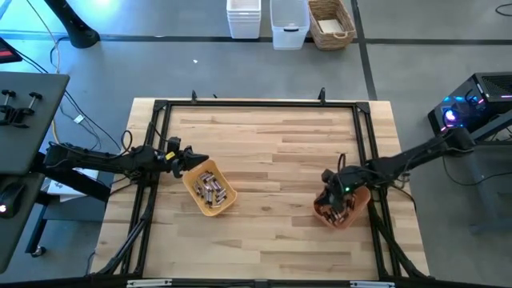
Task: Sort batteries
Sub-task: Move the orange bin to the center of the table
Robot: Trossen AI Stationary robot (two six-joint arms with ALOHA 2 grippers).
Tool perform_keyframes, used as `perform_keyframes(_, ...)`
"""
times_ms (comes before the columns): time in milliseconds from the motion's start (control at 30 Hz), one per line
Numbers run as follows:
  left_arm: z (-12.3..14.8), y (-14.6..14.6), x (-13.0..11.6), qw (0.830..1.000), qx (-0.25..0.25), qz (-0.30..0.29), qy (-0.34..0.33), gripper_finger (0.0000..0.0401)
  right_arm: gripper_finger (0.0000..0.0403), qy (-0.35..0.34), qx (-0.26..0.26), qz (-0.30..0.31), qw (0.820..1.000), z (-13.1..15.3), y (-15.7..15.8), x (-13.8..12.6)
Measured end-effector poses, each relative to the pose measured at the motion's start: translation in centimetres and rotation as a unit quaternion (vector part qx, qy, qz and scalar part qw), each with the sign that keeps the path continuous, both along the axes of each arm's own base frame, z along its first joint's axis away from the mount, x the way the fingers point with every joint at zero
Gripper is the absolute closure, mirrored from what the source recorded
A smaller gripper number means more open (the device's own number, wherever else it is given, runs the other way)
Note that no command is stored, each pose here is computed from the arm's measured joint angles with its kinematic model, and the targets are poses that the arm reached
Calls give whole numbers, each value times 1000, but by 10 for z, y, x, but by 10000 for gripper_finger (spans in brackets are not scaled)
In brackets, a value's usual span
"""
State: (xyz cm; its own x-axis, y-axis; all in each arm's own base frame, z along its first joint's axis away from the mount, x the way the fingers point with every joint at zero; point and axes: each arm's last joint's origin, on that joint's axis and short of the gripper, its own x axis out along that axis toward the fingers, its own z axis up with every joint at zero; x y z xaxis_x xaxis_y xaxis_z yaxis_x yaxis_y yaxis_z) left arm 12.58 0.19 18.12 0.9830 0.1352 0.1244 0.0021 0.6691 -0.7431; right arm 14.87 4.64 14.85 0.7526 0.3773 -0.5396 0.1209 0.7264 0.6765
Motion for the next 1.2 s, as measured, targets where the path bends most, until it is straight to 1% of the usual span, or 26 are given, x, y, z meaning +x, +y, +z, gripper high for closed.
perform_keyframes(100, 0, 0, 0, 1000, 0, 0, 1, 401, 403, 8, -36, 28, 999, 3, 3, 10)
perform_keyframes(167, 0, 0, 0, 1000, 0, 0, 1, 401, 403, 4, -58, 49, 997, 12, 5, 15)
perform_keyframes(233, 0, 0, 0, 1000, 0, 0, 1, 401, 403, -24, -80, 64, 994, 31, 8, 22)
perform_keyframes(300, 0, 0, 0, 1000, 0, 0, 1, 401, 403, -42, -88, 76, 992, 56, 11, 29)
perform_keyframes(333, 0, 0, 0, 1000, 0, 0, 1, 401, 403, -21, -93, 87, 992, 62, 11, 28)
perform_keyframes(400, 0, 0, 0, 1000, 0, 0, 2, 401, 403, 46, -112, 98, 988, 68, 11, 22)
perform_keyframes(433, 0, 0, 0, 1000, 0, 0, 2, 401, 403, 79, -122, 94, 985, 71, 10, 18)
perform_keyframes(500, 0, 0, 0, 1000, 0, 0, 2, 401, 403, 135, -127, 66, 981, 76, 8, 12)
perform_keyframes(600, -1, 0, 0, 1000, 0, 0, 3, 401, 403, 229, -145, 22, 962, 62, 2, 1)
perform_keyframes(667, -1, 0, 0, 1000, 0, 0, 3, 401, 403, 263, -148, -8, 953, 48, -1, -1)
perform_keyframes(767, -1, 0, 0, 1000, 0, 0, 3, 401, 403, 299, -127, -49, 944, 25, -4, 0)
perform_keyframes(800, -1, 0, 0, 1000, 0, 0, 3, 401, 403, 298, -123, -60, 945, 21, -3, 2)
perform_keyframes(867, -1, 0, 0, 1000, 0, 0, 3, 401, 403, 289, -135, -93, 943, 14, -4, 7)
perform_keyframes(933, -1, 0, 0, 1000, 0, 0, 3, 401, 403, 289, -151, -119, 938, 7, -5, 12)
perform_keyframes(967, -1, 0, 0, 1000, 0, 0, 3, 401, 403, 284, -148, -126, 939, 5, -6, 16)
perform_keyframes(1067, -1, 0, 0, 1000, 0, 0, 3, 401, 403, 242, -125, -144, 951, 4, -6, 36)
perform_keyframes(1133, -1, 0, 0, 1000, 0, 0, 3, 401, 403, 232, -124, -150, 953, 3, -8, 48)
perform_keyframes(1200, -1, 0, 0, 1000, 0, 0, 3, 401, 403, 204, -118, -157, 959, 6, -13, 65)
